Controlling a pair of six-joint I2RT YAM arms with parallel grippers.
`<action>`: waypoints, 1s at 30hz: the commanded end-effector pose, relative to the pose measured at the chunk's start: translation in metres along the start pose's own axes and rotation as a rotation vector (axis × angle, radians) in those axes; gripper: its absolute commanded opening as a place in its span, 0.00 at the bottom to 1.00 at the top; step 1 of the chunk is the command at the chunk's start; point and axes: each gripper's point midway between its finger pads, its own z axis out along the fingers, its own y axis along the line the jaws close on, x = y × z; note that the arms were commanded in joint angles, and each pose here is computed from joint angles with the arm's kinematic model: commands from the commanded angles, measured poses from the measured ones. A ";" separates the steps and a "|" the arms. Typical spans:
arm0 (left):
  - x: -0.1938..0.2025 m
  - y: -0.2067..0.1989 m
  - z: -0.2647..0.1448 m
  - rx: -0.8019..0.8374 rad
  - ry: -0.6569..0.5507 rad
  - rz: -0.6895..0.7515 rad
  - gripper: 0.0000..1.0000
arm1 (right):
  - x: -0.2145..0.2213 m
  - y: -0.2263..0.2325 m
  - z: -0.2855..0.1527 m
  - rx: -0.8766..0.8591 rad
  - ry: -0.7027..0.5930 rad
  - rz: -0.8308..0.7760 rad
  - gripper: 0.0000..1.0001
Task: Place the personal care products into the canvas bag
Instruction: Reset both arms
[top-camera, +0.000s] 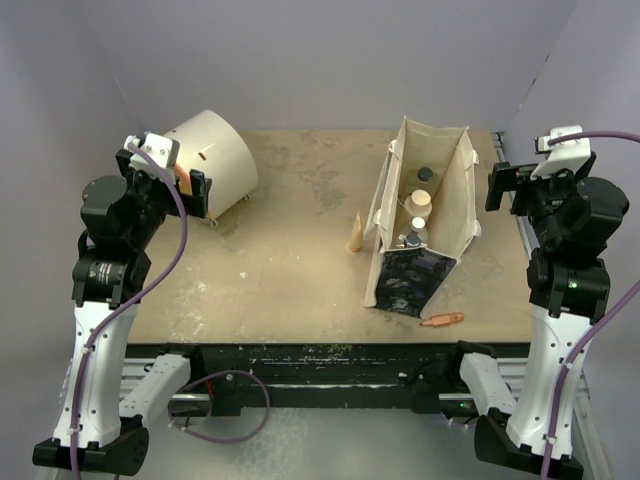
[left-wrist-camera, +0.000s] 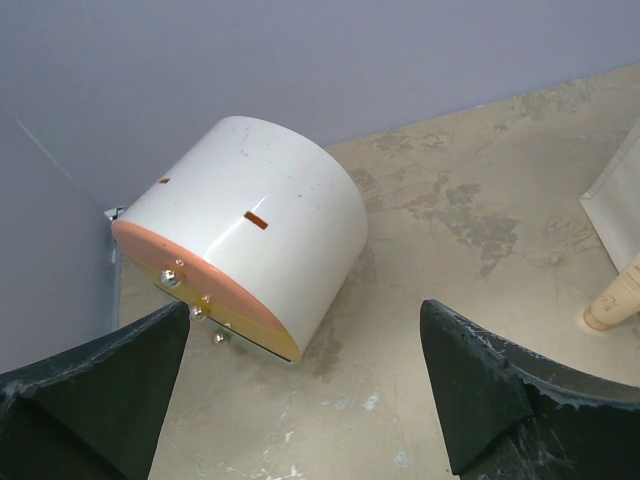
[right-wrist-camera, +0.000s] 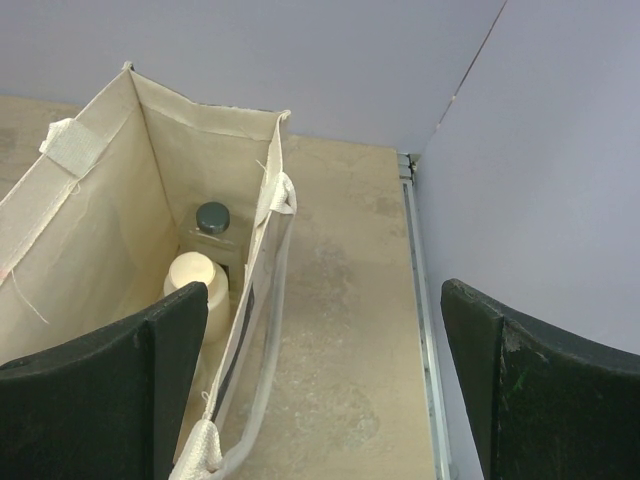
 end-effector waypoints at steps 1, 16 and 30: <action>-0.012 0.005 0.000 -0.023 -0.051 -0.022 0.99 | -0.017 -0.002 -0.002 0.003 -0.056 -0.009 1.00; -0.011 0.006 0.000 -0.036 -0.045 -0.048 0.99 | -0.016 -0.001 -0.002 0.000 -0.057 -0.011 1.00; -0.012 0.004 -0.002 -0.025 -0.049 -0.042 0.99 | -0.015 -0.001 -0.002 -0.004 -0.054 -0.010 1.00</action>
